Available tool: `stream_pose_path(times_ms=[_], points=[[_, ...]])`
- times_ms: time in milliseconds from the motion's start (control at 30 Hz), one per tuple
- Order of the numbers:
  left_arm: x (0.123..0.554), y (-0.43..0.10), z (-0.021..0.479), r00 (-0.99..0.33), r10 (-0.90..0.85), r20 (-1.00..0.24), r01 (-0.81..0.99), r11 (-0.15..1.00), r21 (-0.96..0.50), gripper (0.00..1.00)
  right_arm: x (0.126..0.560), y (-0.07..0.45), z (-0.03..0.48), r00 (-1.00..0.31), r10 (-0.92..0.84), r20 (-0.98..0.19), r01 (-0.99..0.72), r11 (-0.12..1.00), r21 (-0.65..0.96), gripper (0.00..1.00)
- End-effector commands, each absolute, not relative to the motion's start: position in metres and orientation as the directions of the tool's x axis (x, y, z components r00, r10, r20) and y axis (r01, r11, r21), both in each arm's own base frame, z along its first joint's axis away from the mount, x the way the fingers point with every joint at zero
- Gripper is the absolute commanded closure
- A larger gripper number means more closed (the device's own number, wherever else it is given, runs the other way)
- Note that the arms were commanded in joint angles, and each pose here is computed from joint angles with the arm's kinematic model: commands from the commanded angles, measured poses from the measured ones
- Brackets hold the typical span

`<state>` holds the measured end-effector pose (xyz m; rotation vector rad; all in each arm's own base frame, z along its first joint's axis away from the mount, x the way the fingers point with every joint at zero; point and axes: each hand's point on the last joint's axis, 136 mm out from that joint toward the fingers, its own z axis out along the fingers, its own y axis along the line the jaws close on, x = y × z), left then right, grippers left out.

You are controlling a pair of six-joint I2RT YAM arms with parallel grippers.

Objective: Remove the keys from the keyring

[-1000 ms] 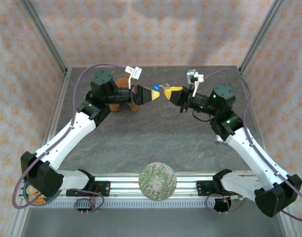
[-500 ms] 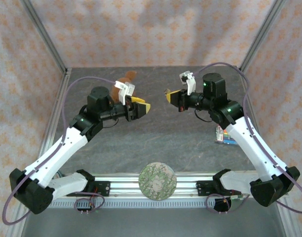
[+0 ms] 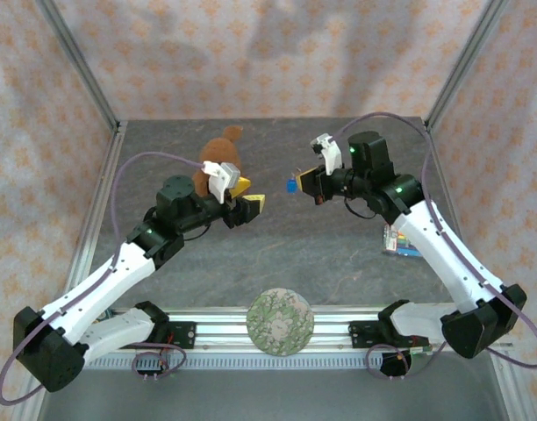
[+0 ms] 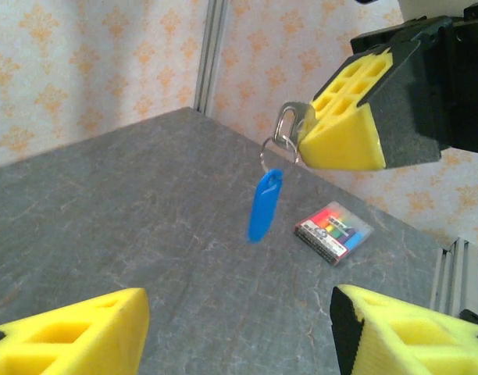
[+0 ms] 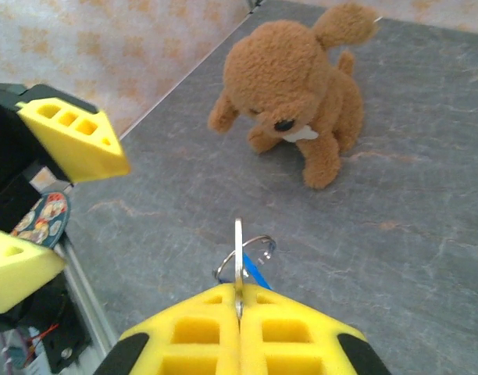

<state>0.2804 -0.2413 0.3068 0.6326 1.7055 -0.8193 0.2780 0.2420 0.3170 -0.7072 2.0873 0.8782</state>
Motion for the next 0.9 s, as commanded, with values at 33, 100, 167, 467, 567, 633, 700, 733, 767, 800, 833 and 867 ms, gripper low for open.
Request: stream_pose_path(times_ms=[33, 100, 167, 467, 567, 633, 700, 733, 767, 800, 833, 867], points=[[0.283, -0.251, 0.319, -0.147, 0.013, -0.989, 0.792, 0.600, -0.110, 0.36, 0.263, 0.250, 0.318, -0.545, -0.234, -0.805, -0.765, 0.531, 0.364, 1.00], [0.282, -0.256, 0.318, -0.116, 0.023, -0.993, 0.802, 0.591, -0.080, 0.36, 0.263, 0.254, 0.315, -0.565, -0.233, -0.792, -0.761, 0.519, 0.390, 1.00], [0.278, -0.264, 0.316, -0.068, 0.049, -0.997, 0.824, 0.566, -0.028, 0.36, 0.262, 0.257, 0.313, -0.575, -0.236, -0.783, -0.762, 0.503, 0.408, 1.00], [0.281, -0.283, 0.308, 0.067, 0.098, -0.993, 0.825, 0.554, 0.110, 0.33, 0.256, 0.262, 0.314, -0.586, -0.240, -0.774, -0.770, 0.461, 0.441, 1.00], [0.285, -0.287, 0.307, 0.088, 0.097, -0.991, 0.819, 0.559, 0.127, 0.32, 0.254, 0.263, 0.313, -0.586, -0.247, -0.772, -0.773, 0.456, 0.441, 1.00], [0.289, -0.288, 0.306, 0.102, 0.098, -0.990, 0.805, 0.576, 0.140, 0.32, 0.253, 0.263, 0.313, -0.586, -0.252, -0.770, -0.775, 0.454, 0.440, 1.00], [0.292, -0.288, 0.305, 0.111, 0.095, -0.989, 0.798, 0.585, 0.146, 0.32, 0.251, 0.264, 0.313, -0.584, -0.259, -0.769, -0.777, 0.452, 0.438, 1.00], [0.292, -0.289, 0.306, 0.115, 0.092, -0.989, 0.799, 0.583, 0.147, 0.32, 0.251, 0.264, 0.313, -0.585, -0.259, -0.768, -0.777, 0.452, 0.439, 1.00], [0.293, -0.290, 0.307, 0.116, 0.088, -0.989, 0.800, 0.582, 0.146, 0.32, 0.251, 0.264, 0.312, -0.586, -0.260, -0.767, -0.777, 0.449, 0.441, 1.00], [0.293, -0.291, 0.308, 0.118, 0.085, -0.989, 0.801, 0.581, 0.146, 0.32, 0.250, 0.265, 0.313, -0.583, -0.260, -0.769, -0.780, 0.445, 0.441, 1.00], [0.294, -0.291, 0.308, 0.119, 0.083, -0.989, 0.802, 0.580, 0.145, 0.33, 0.249, 0.266, 0.314, -0.582, -0.262, -0.770, -0.783, 0.436, 0.444, 1.00], [0.294, -0.292, 0.307, 0.119, 0.084, -0.989, 0.804, 0.576, 0.146, 0.34, 0.248, 0.267, 0.315, -0.581, -0.262, -0.771, -0.785, 0.429, 0.447, 1.00]])
